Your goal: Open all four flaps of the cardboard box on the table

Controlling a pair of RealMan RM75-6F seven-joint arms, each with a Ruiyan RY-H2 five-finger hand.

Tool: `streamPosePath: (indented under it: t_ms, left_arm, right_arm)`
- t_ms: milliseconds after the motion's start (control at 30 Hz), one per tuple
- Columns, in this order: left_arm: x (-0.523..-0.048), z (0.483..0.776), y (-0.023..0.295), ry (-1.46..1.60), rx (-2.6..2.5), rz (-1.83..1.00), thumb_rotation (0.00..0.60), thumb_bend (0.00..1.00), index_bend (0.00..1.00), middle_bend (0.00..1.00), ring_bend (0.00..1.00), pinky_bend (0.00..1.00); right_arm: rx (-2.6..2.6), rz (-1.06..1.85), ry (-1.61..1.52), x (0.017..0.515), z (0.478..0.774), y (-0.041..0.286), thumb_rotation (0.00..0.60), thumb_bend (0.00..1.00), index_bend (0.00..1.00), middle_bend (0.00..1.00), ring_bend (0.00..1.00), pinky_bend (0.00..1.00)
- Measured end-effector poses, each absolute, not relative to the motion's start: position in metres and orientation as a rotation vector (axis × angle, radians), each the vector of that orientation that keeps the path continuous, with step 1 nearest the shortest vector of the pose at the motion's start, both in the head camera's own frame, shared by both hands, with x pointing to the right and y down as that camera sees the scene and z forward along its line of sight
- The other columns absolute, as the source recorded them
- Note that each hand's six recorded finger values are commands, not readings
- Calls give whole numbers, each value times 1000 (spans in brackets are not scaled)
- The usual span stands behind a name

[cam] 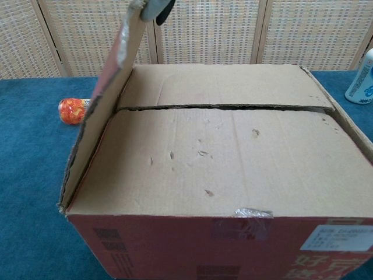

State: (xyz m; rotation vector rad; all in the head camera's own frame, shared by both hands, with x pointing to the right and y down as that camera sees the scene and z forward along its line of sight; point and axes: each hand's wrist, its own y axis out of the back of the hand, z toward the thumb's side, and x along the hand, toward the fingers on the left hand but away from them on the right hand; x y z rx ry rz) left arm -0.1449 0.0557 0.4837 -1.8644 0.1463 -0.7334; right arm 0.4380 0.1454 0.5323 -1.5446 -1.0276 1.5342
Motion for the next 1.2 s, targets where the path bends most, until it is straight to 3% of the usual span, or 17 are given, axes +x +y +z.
streamPosePath:
  t_ms: [767,1067,1200]
  left_arm:
    - [-256,457,50,263,-1762,-974,85,294,611,476,332,146]
    - [-292,478,66,220,-1789,-1127,85,198,611,475,331,146]
    - [-298,489,68,246,-1813,-1155,86,169,567,381,263,146]
  right_arm:
    - [-1571,1525,-1011,430,537,141,600,852,57,29,0,0]
    - [-1576,1524,-1015,430,538,142,600,852,56,29,0,0]
    - [-1573,1525,-1019,430,537,143,600,852,57,29,0,0]
